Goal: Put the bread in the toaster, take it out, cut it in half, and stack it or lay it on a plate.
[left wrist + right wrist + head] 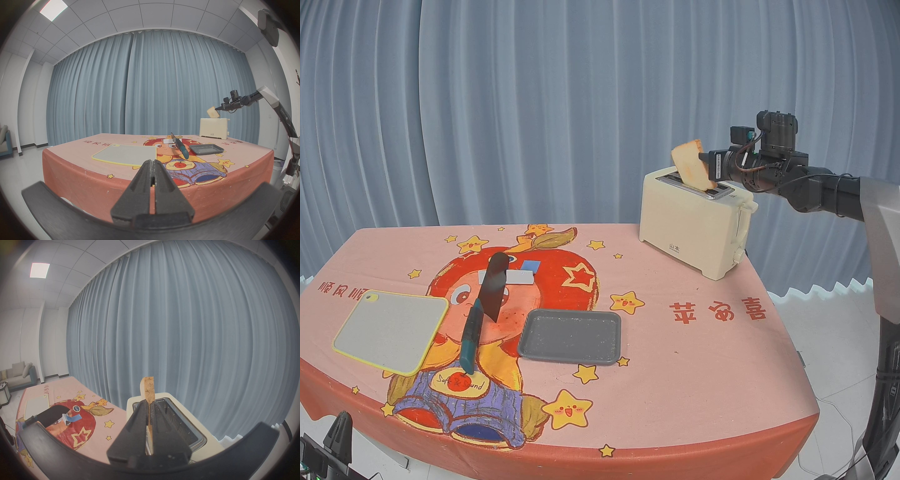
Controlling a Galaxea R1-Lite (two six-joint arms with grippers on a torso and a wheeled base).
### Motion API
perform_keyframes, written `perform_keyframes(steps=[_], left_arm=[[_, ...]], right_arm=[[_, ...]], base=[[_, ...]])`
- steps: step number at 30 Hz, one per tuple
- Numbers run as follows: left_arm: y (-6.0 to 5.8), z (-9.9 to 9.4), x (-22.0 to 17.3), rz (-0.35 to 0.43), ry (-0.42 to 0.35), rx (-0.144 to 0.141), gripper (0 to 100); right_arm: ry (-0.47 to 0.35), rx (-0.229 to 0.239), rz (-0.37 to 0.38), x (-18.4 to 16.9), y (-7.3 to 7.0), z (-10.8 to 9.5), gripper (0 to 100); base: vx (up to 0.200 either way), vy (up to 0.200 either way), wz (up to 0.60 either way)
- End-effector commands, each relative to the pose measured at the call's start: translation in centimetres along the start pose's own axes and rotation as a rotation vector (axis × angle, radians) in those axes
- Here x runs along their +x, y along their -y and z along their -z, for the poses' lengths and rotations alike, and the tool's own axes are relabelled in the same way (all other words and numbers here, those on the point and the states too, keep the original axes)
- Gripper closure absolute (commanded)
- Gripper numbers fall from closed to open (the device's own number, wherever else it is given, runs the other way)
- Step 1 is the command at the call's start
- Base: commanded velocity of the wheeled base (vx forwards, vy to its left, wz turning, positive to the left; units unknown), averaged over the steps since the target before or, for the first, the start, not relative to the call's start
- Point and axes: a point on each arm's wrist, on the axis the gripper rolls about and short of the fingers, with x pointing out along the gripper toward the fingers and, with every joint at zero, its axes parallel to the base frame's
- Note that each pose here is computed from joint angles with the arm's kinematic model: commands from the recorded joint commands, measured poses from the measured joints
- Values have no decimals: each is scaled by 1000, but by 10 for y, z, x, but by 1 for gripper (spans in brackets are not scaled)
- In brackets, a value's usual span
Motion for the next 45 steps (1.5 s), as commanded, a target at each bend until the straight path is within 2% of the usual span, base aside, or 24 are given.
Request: perform_keyframes(steps=[1,6,8,11,12,14,19,23,25,26,27,29,30,33,38,45], left_arm=[[0,5,1,-1,-18,1,100],[0,5,1,-1,-18,-1,100],[0,5,1,-2,-18,-1,100],[0,5,1,-2,-18,-1,100],[0,5,1,-1,-18,-1,100],[0,5,1,-2,-18,-1,100],[0,5,1,-1,-18,-1,100],[0,5,1,-1,-18,1,100],[0,5,1,-2,-18,-1,100],[0,5,1,-2,-18,-1,100],[0,5,1,-1,-18,-1,100],[0,5,1,-1,-18,-1,100],[0,5,1,-2,-18,-1,100],[0,5,1,-2,-18,-1,100],[0,5,1,-1,-18,-1,100],[0,5,1,-2,-18,1,100]], right_arm=[[71,-5,3,-22,-5,-31,100],[131,-5,-19,-43,-18,-57,100],[167,4,-33,-56,-29,-72,100],[172,4,-46,-66,-39,-77,100],[167,5,-60,-74,-46,-79,100],[135,10,-81,-90,-58,-76,100],[53,17,-124,-122,-75,-59,100],[54,28,-141,-138,-82,-50,100],[38,58,-163,-152,-90,-40,100],[38,58,-163,-152,-90,-40,100],[-4,78,-172,-164,-97,-27,100],[-21,81,-176,-170,-99,-21,100],[-58,83,-189,-181,-103,-9,100],[-88,83,-205,-196,-107,1,100],[-93,80,-232,-224,-110,8,100],[-117,81,-231,-238,-108,29,100]], base=[[0,0,0],[0,0,0],[0,0,0],[0,0,0],[0,0,0],[0,0,0],[0,0,0],[0,0,0],[0,0,0],[0,0,0],[0,0,0],[0,0,0],[0,0,0],[0,0,0],[0,0,0],[0,0,0]])
